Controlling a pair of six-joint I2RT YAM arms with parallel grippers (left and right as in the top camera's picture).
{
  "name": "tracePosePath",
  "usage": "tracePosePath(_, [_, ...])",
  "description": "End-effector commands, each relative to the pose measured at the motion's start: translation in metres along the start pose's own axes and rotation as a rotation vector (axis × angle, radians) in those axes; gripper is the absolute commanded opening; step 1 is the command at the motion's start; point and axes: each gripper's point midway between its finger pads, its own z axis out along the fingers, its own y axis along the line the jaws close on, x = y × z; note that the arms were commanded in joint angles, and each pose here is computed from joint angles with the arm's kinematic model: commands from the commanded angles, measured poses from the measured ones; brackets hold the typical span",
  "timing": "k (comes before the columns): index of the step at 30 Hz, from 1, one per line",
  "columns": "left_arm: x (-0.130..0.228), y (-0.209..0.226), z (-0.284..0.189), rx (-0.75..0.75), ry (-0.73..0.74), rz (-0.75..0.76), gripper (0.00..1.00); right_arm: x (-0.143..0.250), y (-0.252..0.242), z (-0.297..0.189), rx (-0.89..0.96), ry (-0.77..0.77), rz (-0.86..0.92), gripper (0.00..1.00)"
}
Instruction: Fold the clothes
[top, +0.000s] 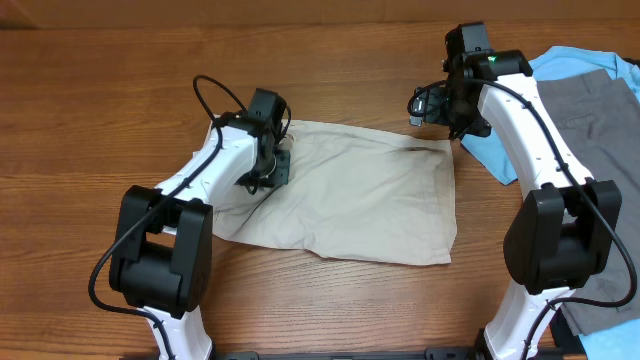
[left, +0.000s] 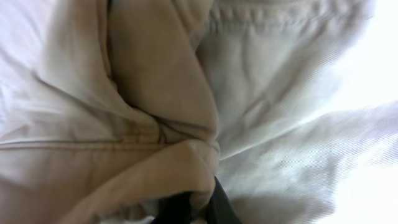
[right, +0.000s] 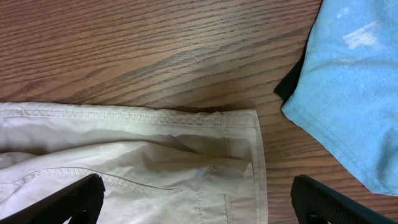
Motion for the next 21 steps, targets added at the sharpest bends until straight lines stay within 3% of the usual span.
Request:
tracePosePath(1, [-0.012, 0.0021, -0.0019, -0.021, -0.02, -0.046, 0.08, -0.0053, -0.0001, -0.0137, -0.005, -0.038, 0.003, 1.0])
tracePosePath(3, [-0.0107, 0.0022, -0.0016, -0.021, -0.015, -0.047, 0.2, -0.0053, -0.0001, -0.0137, -0.005, -0.038, 0.003, 1.0])
tracePosePath(5, [-0.0077, 0.0027, -0.0016, -0.025, -0.003, -0.046, 0.26, -0.0053, -0.0001, -0.0137, -0.005, -0.038, 0.003, 1.0])
tracePosePath(7, [-0.0049, 0.0032, -0.0016, -0.028, 0.008, -0.045, 0.17, -0.0053, -0.0001, -0.0137, -0.005, -0.038, 0.003, 1.0])
tracePosePath(8, [-0.0046, 0.0032, -0.0015, -0.028, 0.009, -0.045, 0.06, -0.0053, -0.0001, -0.0137, -0.005, -0.038, 0.003, 1.0])
tracePosePath(9, [-0.0046, 0.0032, -0.0015, -0.028, 0.009, -0.046, 0.04, -0.0053, -0.0001, -0.0137, -0.005, -0.038, 0.003, 1.0])
tracePosePath(21, [-0.0053, 0.003, -0.0015, -0.027, 0.006, -0.046, 0.04, -0.0056, 0.0018, -0.0137, -0.016, -0.039, 0.004, 1.0])
